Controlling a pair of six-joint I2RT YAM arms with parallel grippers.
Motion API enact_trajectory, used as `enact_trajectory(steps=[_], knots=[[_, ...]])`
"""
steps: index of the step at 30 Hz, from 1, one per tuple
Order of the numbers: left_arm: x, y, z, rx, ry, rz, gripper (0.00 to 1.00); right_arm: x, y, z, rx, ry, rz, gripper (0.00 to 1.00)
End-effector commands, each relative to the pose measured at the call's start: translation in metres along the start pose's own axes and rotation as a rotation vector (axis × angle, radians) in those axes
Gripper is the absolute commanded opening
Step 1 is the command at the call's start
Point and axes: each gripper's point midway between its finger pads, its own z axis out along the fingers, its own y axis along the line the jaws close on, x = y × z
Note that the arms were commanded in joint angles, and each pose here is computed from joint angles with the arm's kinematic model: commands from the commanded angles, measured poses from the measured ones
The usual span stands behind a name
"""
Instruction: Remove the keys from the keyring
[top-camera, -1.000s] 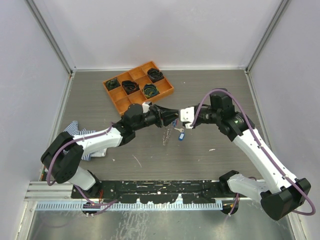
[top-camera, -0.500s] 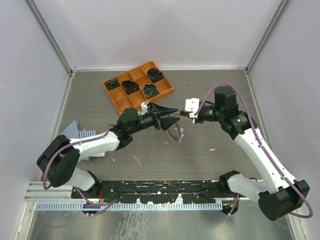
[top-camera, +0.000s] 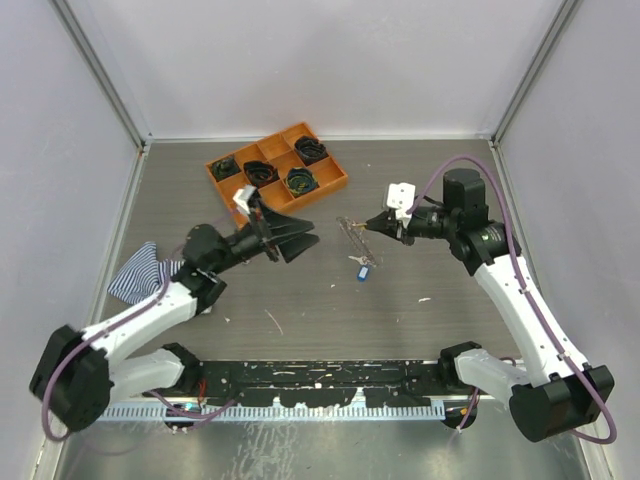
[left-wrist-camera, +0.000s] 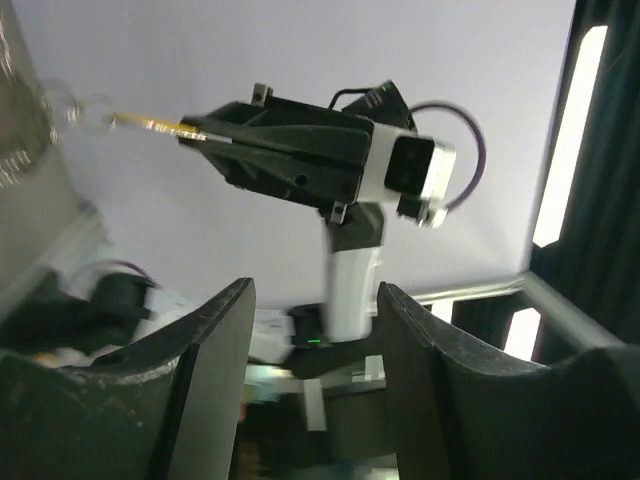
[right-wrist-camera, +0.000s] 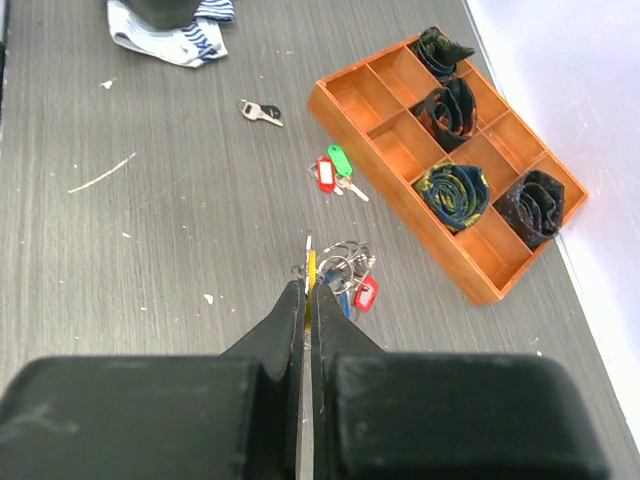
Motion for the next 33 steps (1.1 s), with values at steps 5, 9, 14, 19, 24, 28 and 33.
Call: enact_trajectory(steps=[5,9,14,19,24,28,33], knots=[[0.004,-0.011,-0.046,-0.017,-0.017,1.108,0.65,-0.026,0.014,-0.005,-0.093,-0.099,0.023,0.01],[-0.004,-0.019,-0.056,0.053,-0.096,1.431,0.90,-0.024,0.023,-0.004,-0.143,-0.100,0.047,0.01],[-0.008,-0.020,-0.048,0.077,-0.077,1.564,0.98,-0.019,0.030,-0.002,-0.193,-0.094,0.077,0.01],[-0.011,-0.004,-0.022,0.108,0.063,1.597,0.99,-0.013,0.033,0.001,-0.225,-0.088,0.105,0.01],[-0.009,0.006,0.002,0.157,0.156,1.587,0.92,-0.008,0.034,0.004,-0.239,-0.078,0.129,0.01],[0.005,0.025,0.023,0.187,0.255,1.589,0.88,-0.005,0.035,0.007,-0.248,-0.067,0.134,0.01],[0.010,0.050,0.043,0.186,0.350,1.600,0.75,-0.004,0.036,0.009,-0.255,-0.064,0.137,0.01]])
